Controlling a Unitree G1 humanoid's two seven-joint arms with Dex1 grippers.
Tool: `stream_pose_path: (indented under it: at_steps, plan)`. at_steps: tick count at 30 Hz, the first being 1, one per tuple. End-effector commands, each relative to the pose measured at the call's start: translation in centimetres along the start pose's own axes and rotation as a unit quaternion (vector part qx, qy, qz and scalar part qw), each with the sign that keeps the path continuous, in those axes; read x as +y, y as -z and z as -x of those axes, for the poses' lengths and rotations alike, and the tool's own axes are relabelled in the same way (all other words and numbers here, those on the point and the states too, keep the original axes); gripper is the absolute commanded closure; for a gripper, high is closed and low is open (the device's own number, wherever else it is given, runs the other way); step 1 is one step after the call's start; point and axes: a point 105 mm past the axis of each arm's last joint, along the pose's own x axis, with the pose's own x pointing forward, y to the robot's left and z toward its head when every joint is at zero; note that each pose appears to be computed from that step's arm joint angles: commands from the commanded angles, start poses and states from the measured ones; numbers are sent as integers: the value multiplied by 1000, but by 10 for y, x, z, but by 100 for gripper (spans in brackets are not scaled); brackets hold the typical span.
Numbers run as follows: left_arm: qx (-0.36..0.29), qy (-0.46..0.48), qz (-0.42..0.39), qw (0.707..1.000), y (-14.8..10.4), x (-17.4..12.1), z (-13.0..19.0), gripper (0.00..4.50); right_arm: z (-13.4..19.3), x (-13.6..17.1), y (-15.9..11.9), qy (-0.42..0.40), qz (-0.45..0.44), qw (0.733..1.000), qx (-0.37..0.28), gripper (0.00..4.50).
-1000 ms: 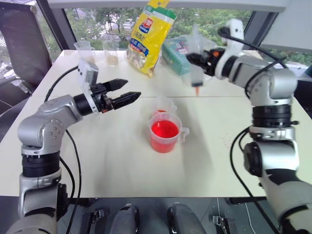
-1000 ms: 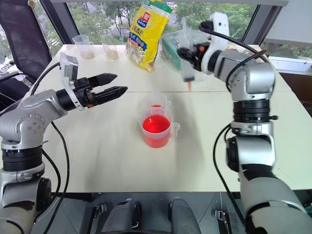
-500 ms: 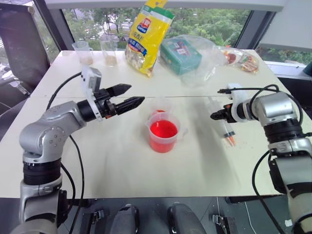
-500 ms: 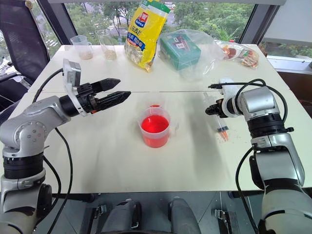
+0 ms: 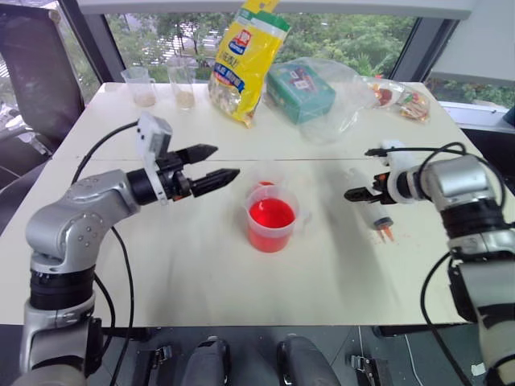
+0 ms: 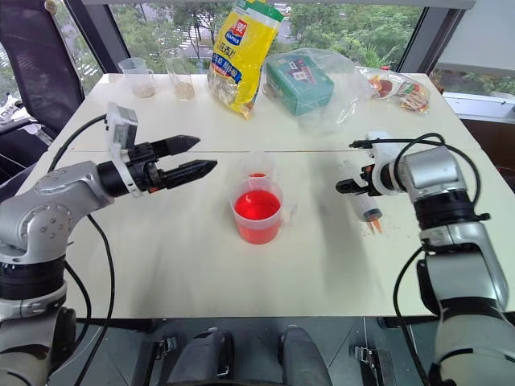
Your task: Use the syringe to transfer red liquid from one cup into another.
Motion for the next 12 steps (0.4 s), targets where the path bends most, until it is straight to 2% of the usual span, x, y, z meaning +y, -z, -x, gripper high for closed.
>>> stream_pose_path:
  at_steps: [1, 5, 12]
  plan:
    - [8, 18, -21, 1000, -5, -10, 6, 0, 33, 16, -30, -35, 103, 991, -82, 2]
    - [34, 17, -26, 999, -1, -15, 19, 0, 71, 49, -38, -115, 210, 959, -154, 2]
    - [65, 3, -33, 997, 2, -19, 38, 0, 115, 71, -35, -174, 263, 925, -213, 2]
